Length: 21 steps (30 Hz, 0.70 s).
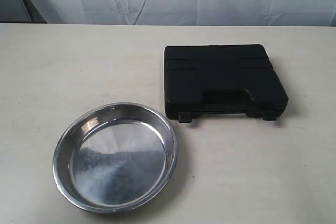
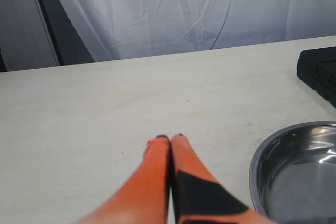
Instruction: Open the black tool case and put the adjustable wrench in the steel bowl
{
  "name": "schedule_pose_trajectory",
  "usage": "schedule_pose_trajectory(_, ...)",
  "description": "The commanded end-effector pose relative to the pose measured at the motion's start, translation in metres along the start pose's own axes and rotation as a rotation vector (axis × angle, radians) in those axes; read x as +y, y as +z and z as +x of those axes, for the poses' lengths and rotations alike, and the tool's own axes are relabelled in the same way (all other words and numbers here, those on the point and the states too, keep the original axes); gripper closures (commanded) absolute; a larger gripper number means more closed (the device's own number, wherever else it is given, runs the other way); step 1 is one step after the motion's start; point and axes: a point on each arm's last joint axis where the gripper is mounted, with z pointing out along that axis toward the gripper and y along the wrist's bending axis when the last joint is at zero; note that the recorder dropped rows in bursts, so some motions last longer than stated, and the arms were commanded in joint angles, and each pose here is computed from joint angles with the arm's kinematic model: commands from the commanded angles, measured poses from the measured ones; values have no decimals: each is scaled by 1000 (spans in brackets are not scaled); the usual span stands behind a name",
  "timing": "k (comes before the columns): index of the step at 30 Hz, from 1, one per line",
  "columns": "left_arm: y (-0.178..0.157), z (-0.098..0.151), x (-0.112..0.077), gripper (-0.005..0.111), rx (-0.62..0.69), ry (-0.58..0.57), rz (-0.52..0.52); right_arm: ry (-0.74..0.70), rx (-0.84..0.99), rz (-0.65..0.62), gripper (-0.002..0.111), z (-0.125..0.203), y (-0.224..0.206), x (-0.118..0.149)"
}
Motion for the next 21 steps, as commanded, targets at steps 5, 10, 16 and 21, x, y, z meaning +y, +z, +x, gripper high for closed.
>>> schedule_pose_trajectory(5,0,-2,0,107,-17,-9,0,-5,-14,6,109,0,0,0)
schedule_pose_trajectory(10,0,-2,0,107,-17,-9,0,-45,-44,17,109,-2,0,-1)
schedule_pose_trajectory(16,0,-2,0,107,-17,-9,0,505,-266,-90,109,-23,-3,2)
schedule_pose_trajectory(21,0,-2,0,107,-17,-9,0,894,-255,-158,109,-24,-4,3)
